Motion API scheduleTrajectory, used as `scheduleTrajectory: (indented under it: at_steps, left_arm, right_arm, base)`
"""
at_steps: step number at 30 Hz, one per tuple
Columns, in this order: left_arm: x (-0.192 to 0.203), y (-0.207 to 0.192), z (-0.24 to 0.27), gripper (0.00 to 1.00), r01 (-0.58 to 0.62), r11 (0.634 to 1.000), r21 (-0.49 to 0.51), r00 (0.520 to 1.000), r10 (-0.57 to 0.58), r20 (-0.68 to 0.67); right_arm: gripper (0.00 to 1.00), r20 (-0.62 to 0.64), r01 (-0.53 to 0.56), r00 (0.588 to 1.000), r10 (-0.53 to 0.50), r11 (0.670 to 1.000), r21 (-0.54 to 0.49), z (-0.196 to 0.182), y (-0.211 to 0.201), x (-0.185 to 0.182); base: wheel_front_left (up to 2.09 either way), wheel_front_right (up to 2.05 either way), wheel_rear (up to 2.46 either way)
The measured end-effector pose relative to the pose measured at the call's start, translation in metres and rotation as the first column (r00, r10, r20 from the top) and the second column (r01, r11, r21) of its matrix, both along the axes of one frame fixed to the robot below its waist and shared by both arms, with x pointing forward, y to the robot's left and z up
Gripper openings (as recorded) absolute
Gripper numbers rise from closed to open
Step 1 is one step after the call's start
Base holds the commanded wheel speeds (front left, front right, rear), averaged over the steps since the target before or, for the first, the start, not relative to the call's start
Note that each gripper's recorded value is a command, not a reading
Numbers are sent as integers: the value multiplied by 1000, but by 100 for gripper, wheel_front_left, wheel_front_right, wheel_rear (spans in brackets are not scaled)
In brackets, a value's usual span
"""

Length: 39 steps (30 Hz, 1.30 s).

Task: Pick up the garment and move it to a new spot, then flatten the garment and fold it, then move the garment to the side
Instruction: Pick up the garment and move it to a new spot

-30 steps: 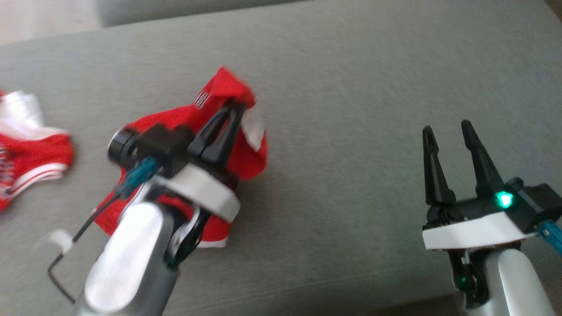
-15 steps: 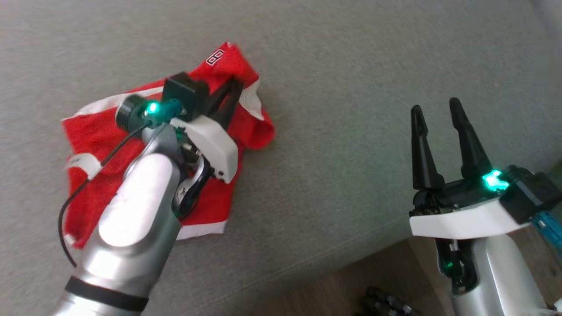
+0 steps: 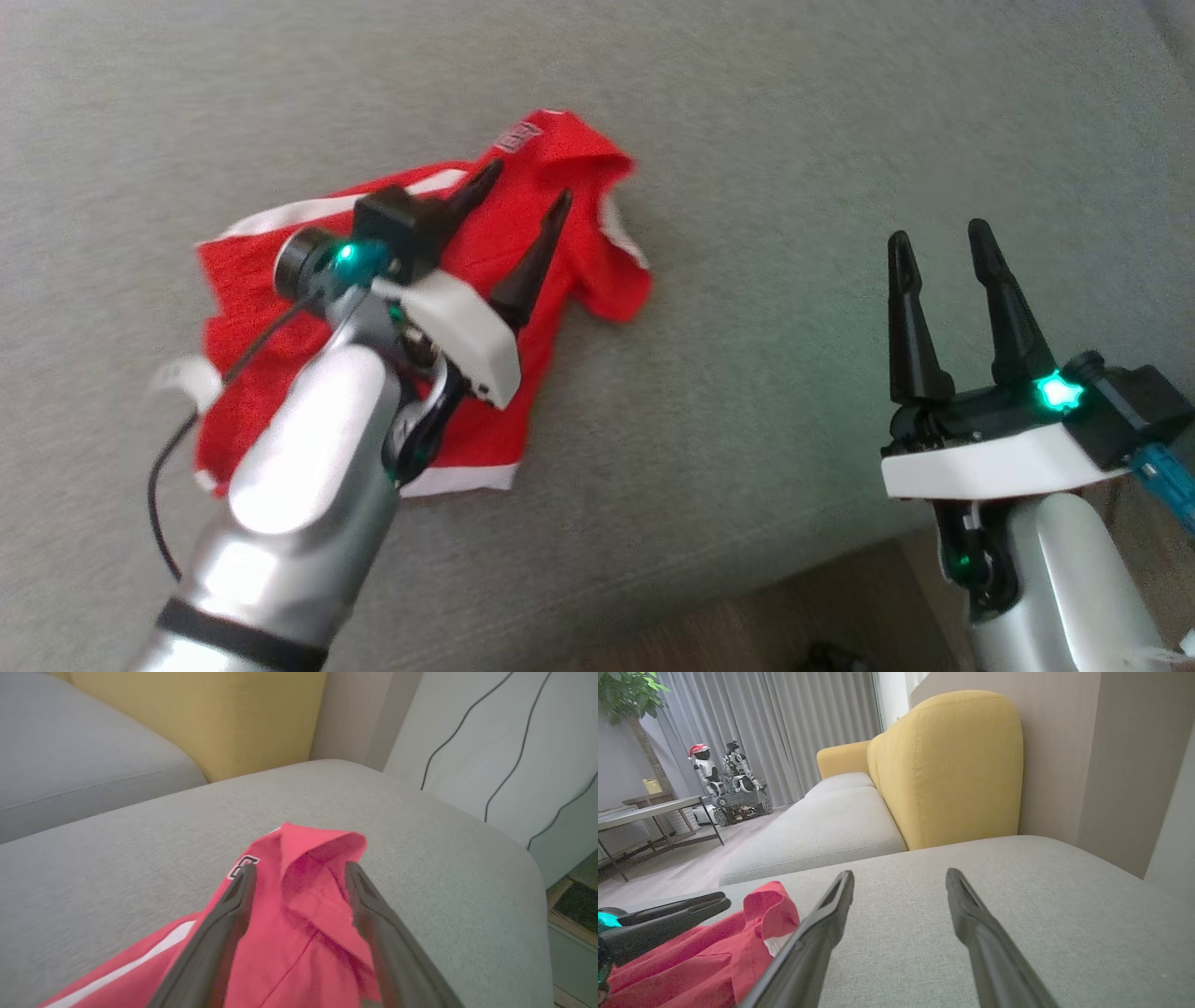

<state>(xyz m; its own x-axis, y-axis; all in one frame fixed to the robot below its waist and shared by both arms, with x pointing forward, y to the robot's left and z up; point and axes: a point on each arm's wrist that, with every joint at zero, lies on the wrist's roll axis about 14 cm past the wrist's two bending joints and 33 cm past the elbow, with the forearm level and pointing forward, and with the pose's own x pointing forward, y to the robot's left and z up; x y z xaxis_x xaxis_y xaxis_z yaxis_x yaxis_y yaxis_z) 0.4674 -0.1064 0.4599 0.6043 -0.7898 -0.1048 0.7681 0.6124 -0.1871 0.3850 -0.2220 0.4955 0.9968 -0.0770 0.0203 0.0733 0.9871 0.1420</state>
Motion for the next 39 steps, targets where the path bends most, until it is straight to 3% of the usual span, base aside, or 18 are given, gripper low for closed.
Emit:
scheduleTrajectory:
  at_steps: [4,7,16,24,29,39]
  left_arm:
    - [-2,39,10,100,-134,991,-28,990,135,32]
    - [2,83,14,100,-274,961,-36,960,276,55]
    - [-12,212,26,100,-611,791,-31,786,611,100]
    - [-47,275,36,100,-732,680,-27,670,728,145]
    - [-73,286,34,100,-751,660,-13,651,744,151]
    - [-103,279,42,100,-743,669,-23,657,735,166]
  right_arm:
    - [100,10,-50,999,50,999,-2,4,15,8]
    - [100,14,-88,996,88,996,-6,8,26,14]
    - [100,11,-193,981,193,981,-13,13,61,24]
    - [100,2,-256,967,256,966,-33,17,83,21]
    - [100,-11,-271,963,271,962,-43,17,88,13]
    - [100,-47,-247,968,245,968,-43,12,78,-13]
  base:
    - [0,0,0]
    - [0,0,0]
    - [0,0,0]
    - [0,0,0]
    - [0,0,0]
    - [0,0,0]
